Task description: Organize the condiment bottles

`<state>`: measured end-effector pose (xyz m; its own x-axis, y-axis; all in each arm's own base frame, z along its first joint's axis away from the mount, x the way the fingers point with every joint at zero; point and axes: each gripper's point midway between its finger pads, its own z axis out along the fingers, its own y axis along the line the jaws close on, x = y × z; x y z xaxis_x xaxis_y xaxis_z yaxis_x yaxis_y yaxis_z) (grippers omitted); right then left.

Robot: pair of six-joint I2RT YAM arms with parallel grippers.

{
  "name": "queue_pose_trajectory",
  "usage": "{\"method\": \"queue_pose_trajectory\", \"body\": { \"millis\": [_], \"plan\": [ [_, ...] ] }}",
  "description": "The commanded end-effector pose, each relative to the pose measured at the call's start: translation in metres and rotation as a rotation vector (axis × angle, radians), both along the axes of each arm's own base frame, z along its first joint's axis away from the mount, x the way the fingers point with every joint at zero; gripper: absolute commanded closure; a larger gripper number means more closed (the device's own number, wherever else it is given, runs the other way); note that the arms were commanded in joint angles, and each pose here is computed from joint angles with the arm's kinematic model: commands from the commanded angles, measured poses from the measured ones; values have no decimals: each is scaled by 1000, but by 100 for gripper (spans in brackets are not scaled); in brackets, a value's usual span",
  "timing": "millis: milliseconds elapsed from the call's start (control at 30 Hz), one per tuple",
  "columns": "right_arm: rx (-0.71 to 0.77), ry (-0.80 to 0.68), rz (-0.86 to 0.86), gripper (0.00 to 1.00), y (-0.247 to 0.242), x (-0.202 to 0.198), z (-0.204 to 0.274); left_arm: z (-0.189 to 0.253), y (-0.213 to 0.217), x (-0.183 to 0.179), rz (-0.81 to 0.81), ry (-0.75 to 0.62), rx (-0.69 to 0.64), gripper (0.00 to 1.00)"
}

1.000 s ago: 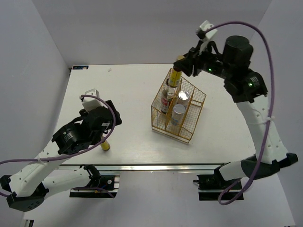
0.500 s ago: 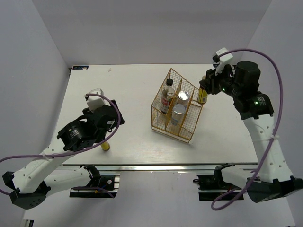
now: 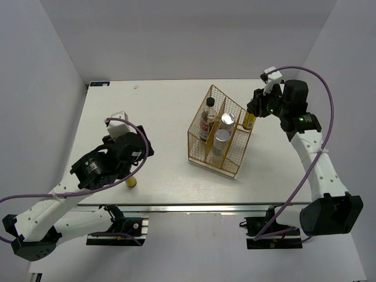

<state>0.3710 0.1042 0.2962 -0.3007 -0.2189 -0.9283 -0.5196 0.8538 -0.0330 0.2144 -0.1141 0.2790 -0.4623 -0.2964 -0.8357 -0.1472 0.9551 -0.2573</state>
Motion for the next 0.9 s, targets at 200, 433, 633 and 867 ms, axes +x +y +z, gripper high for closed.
{"method": "queue_pose_trajectory", "body": {
  "millis": [200,433,633,867],
  "plan": [
    [31,-111,39,100,10,38,-5,-2,-1,-1,2,2,-21,10],
    [41,-72,61,100,14,43,-38,-5,0,-1,8,7,-13,10],
    [22,-60,68,100,13,38,-64,-7,2,-2,15,11,-12,10],
    [11,-35,69,96,12,34,-82,-9,1,-2,16,13,-4,8]
  ]
}}
